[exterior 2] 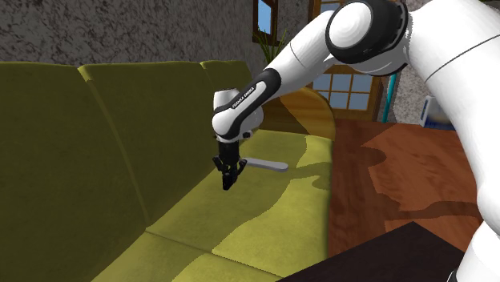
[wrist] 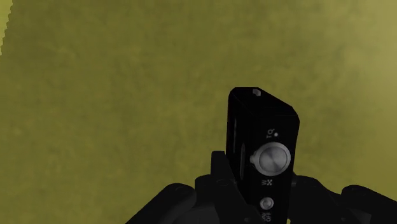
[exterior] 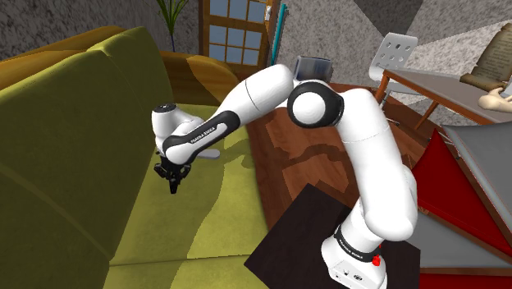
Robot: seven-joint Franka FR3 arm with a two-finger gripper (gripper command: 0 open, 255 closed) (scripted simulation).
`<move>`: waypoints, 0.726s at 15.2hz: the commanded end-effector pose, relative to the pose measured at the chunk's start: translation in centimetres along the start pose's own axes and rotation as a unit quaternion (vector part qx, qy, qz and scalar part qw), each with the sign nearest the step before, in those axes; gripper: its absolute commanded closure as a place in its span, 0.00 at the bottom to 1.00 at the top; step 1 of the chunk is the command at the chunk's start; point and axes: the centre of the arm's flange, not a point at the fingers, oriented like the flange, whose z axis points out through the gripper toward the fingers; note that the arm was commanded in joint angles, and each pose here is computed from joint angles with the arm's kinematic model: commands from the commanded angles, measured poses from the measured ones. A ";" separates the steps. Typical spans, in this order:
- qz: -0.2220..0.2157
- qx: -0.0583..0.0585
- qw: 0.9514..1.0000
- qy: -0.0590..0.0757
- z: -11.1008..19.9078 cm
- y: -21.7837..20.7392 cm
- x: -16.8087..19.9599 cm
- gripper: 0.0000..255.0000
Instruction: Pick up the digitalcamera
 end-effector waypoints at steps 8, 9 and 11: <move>0.000 0.000 1.000 0.000 -4.7 0.1 0.2 1.00; 0.000 0.000 1.000 0.000 -5.2 0.1 0.2 1.00; 0.000 0.000 1.000 0.000 -6.3 0.1 0.2 1.00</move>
